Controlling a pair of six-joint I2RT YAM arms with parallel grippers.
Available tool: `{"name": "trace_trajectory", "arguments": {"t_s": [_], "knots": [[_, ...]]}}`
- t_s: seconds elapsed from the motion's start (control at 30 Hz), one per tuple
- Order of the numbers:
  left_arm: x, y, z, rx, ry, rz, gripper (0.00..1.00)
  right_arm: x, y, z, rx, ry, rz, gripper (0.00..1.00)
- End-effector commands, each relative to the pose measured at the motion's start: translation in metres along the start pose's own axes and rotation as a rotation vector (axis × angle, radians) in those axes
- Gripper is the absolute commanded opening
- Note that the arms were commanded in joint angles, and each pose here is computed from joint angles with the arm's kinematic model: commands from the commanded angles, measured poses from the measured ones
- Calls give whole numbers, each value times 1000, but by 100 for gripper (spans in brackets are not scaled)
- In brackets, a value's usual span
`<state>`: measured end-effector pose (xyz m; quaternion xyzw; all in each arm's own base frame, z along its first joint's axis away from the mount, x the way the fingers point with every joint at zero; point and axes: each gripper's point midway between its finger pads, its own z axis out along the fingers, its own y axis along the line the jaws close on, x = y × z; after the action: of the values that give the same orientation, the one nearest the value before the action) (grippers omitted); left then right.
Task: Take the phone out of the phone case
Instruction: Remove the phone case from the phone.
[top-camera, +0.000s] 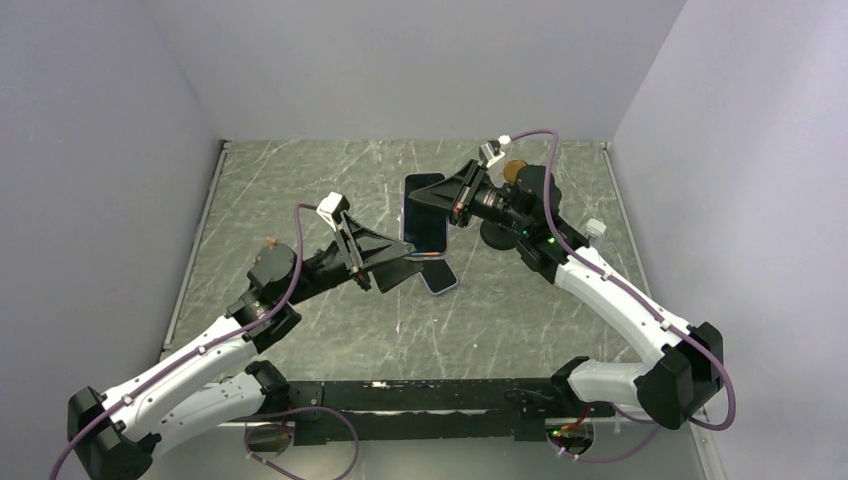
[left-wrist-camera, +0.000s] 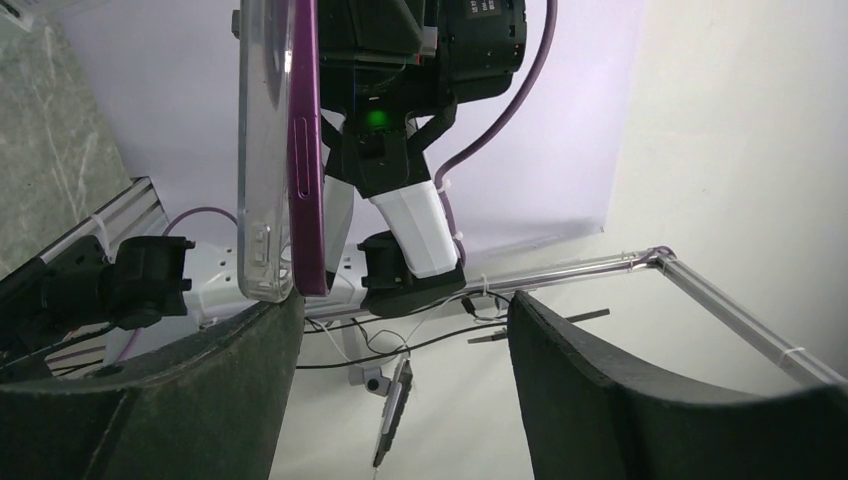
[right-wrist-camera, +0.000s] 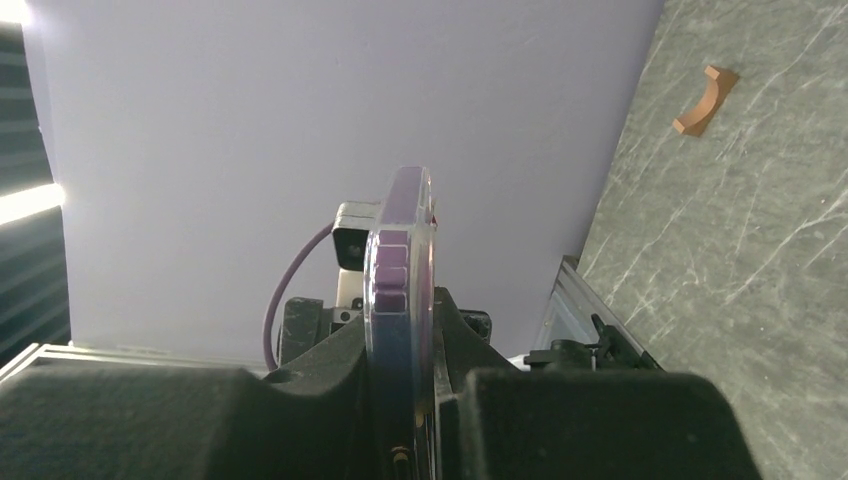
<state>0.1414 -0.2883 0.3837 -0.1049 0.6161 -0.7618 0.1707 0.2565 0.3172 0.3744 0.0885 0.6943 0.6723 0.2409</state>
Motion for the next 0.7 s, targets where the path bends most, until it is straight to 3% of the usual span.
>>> {"name": "trace_trajectory", "arguments": {"t_s": [0.0, 0.37, 0.5, 0.67], "knots": [[-6, -6, -5, 11, -56, -38, 78, 0, 37, -11, -118, -7, -35, 0], [-15, -12, -3, 77, -98, -53, 76, 0, 32, -14, -88, -25, -52, 0], [-21, -21, -10, 121, -154, -42, 71, 1, 28, -14, -54, -32, -84, 0], [-17, -22, -12, 143, -133, -72, 72, 1, 20, -15, -20, -41, -106, 0]]}}
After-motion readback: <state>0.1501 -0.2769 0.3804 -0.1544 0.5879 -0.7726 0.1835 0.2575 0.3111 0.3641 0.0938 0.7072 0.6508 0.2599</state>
